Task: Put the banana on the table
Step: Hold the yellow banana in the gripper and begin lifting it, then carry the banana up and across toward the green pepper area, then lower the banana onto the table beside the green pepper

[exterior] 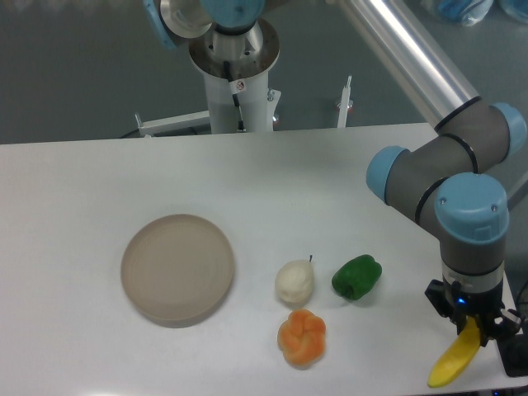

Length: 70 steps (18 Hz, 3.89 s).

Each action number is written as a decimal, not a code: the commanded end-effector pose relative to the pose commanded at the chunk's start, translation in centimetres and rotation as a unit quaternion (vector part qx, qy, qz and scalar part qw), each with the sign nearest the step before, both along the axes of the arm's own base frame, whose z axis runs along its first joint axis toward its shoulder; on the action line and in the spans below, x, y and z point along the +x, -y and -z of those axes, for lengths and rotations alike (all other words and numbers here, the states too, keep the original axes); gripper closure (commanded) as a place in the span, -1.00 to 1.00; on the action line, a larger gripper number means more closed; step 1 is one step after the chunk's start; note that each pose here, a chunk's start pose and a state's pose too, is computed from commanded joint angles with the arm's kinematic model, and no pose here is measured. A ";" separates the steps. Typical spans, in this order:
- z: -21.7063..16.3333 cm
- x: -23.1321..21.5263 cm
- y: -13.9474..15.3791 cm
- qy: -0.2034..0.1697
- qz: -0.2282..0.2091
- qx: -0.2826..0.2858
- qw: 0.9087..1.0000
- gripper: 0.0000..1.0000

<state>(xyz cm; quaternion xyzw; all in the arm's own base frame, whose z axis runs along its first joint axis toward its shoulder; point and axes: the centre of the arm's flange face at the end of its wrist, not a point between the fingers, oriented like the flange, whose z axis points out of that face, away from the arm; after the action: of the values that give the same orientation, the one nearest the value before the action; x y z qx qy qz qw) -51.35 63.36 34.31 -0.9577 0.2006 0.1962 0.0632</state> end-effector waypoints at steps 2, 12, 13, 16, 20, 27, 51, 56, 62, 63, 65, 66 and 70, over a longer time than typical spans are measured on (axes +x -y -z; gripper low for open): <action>-0.1 -0.1 0.4 0.002 -0.001 -0.002 1.000 0.42; -0.9 0.5 9.4 0.022 0.055 -0.050 0.997 0.42; -1.0 1.2 10.0 0.026 0.059 -0.050 0.997 0.42; 0.3 2.9 13.0 0.047 0.072 -0.067 0.994 0.43; 3.5 4.6 17.5 0.089 0.129 -0.083 0.984 0.43; 8.4 9.0 22.2 0.135 0.199 -0.109 0.964 0.45; 13.6 15.3 21.3 0.172 0.093 -0.089 0.977 0.50; 14.2 15.4 21.0 0.166 0.099 -0.108 0.975 0.50; 14.4 15.5 20.7 0.167 0.099 -0.109 0.975 0.50; 14.5 15.5 20.7 0.168 0.098 -0.109 0.975 0.50; 14.8 15.5 20.7 0.168 0.099 -0.109 0.975 0.50; 14.8 15.4 20.6 0.168 0.099 -0.109 0.975 0.50; 15.0 15.4 20.6 0.169 0.098 -0.110 0.974 0.49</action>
<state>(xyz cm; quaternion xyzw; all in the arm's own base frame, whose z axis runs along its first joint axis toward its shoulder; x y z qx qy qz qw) -35.98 42.78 19.32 -0.9537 0.3006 0.0007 0.0099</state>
